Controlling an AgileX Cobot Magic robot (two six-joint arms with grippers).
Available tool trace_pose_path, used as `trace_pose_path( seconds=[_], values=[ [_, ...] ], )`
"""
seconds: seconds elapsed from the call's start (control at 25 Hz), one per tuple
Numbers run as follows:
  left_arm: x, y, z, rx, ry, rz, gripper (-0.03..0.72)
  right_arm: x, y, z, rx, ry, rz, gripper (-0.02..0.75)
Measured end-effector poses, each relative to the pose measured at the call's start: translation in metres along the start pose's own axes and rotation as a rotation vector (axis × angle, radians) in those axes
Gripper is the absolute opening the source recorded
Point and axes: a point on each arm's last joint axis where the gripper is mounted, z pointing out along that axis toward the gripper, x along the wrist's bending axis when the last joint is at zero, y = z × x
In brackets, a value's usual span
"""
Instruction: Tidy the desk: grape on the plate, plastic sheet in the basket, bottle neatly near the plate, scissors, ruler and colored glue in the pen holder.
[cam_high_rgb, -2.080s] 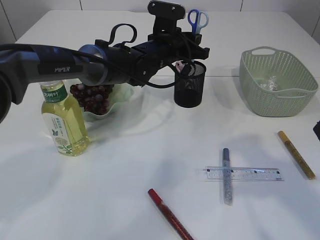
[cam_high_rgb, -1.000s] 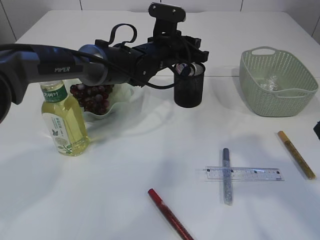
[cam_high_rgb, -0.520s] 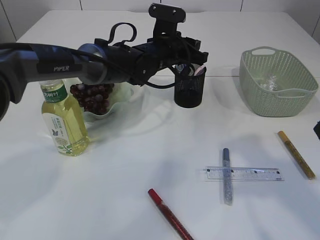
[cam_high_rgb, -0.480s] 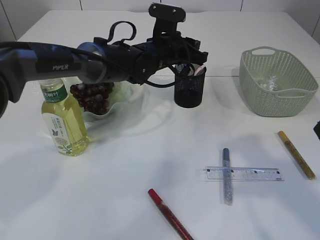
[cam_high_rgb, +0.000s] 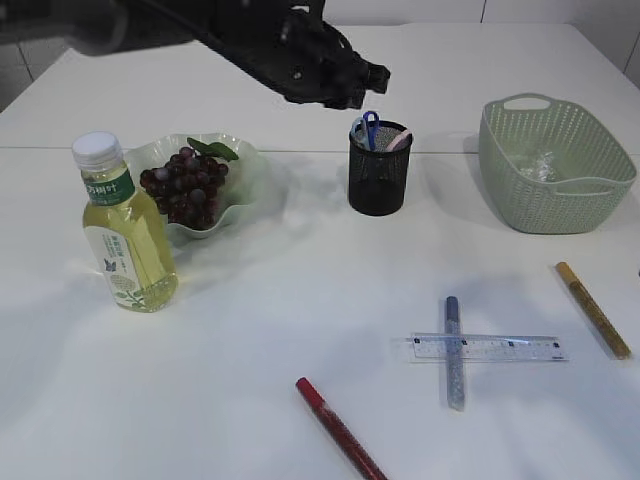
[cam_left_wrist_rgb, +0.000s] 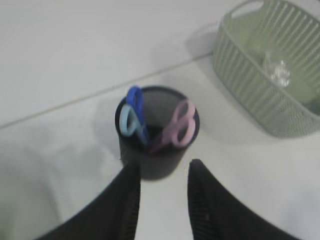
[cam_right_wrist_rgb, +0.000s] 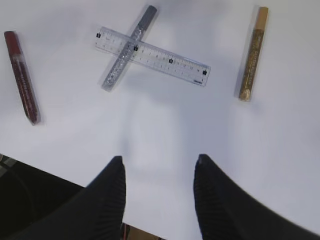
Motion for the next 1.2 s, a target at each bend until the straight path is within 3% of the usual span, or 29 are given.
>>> trace_pose_path(
  seconds=[0.28,0.44,0.8,1.04,1.2],
  values=[
    [-0.003,0.005,-0.082,0.386,0.046,0.002,0.242,0.0,-0.005,0.0,0.053,0.002,-0.021,0.365],
    [-0.005,0.011,-0.13,0.504,0.06,0.005,0.242,0.0,-0.002,0.005,0.08,0.007,-0.102,0.365],
    [-0.011,0.034,-0.196,0.417,0.032,0.001,0.265,0.0,0.034,0.047,0.213,0.063,-0.271,0.365],
    [-0.015,0.039,-0.214,0.388,-0.009,-0.018,0.298,0.004,0.054,0.077,0.25,0.175,-0.605,0.365],
    [-0.016,0.042,-0.225,0.365,-0.016,-0.018,0.299,0.004,0.057,0.098,0.295,0.22,-0.708,0.365]
  ],
)
